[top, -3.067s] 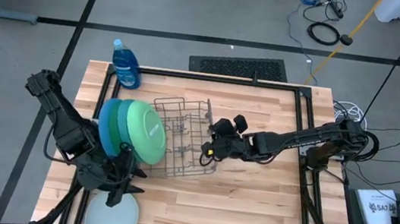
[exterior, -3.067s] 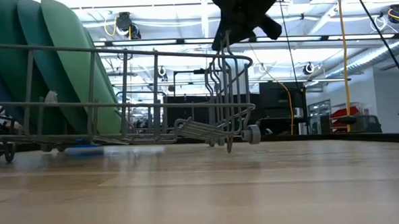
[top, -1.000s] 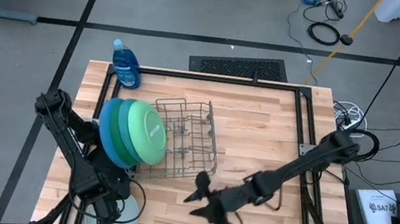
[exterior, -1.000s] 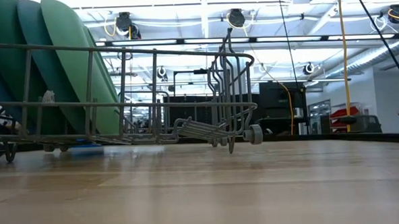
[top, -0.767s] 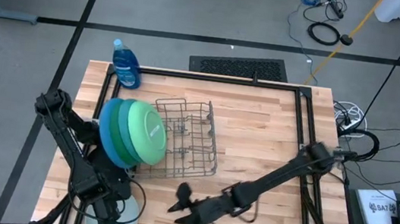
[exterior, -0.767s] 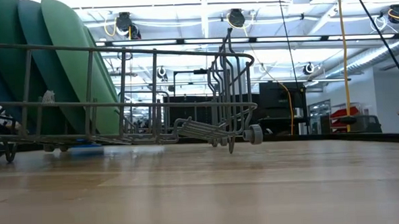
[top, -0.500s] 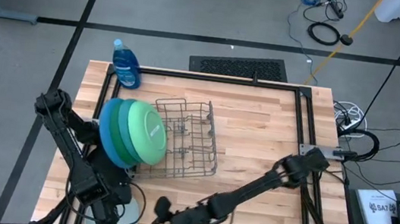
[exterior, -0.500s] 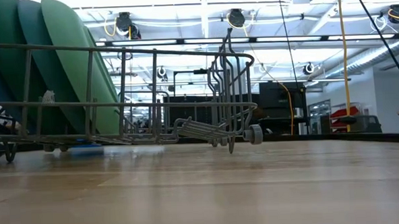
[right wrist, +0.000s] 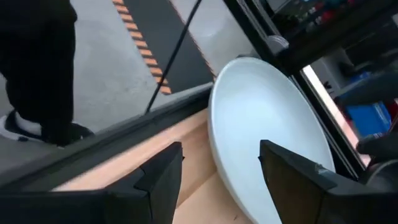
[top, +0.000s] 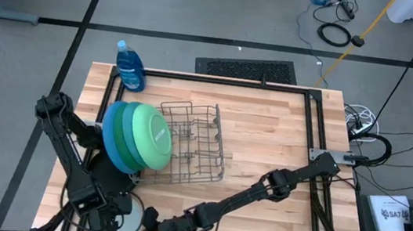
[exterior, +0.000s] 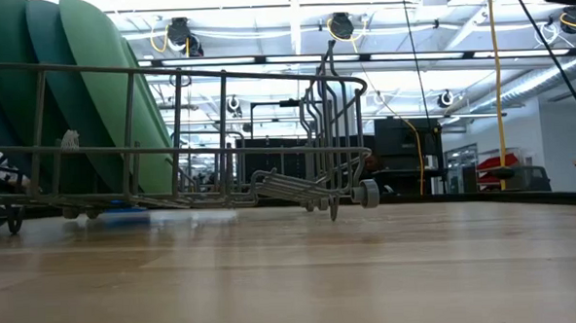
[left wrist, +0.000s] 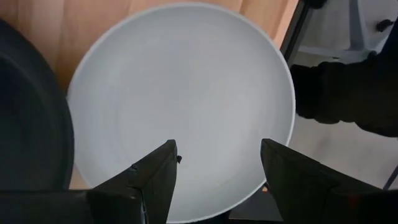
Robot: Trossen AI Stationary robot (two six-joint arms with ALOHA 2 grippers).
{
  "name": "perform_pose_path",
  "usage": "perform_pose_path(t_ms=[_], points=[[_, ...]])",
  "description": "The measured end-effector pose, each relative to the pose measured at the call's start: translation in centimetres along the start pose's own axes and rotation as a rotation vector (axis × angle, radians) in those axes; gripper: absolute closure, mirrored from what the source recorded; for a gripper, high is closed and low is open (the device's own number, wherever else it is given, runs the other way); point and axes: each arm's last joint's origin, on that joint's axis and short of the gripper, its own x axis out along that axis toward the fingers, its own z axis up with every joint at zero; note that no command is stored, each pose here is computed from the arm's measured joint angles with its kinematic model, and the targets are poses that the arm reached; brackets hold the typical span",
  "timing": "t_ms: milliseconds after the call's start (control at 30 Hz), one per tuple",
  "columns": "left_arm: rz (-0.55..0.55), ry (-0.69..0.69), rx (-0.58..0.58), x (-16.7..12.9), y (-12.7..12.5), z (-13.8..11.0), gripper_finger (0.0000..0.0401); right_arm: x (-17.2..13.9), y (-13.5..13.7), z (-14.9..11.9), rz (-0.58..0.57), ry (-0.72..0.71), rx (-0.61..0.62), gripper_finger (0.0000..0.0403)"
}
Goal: Sort dishes
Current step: Put the gray plate into the gray dish rack
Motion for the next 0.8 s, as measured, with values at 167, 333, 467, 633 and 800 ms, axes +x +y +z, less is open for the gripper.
perform_pose_path(t_ms=[167,333,467,633,800], points=[[0.002,-0.010,-0.024,0.0,-0.1,-0.2,0.0170,0.4,-0.6,-0.8,-0.026,-0.012,0.010,0.0208],[-0.004,-0.049,-0.052,0.0,-0.2,-0.1,0.0170,0.4,-1.9,-1.5,-0.050,-0.035,0.025,0.0221],[-0.031,-0.055,-0.075,0.2,-0.5,0.0,0.0170,0.4,-2.1,-1.7,-0.029,-0.050,0.038,0.0230],[-0.013,-0.052,-0.075,2.3,-1.2,0.2,0.0170,0.4,-2.2,-1.7,-0.030,-0.058,0.023,0.0234],[0.062,-0.008,-0.097,5.5,-1.3,0.4,0.0170,0.4,-2.3,-2.0,-0.021,-0.049,0.025,0.0234]])
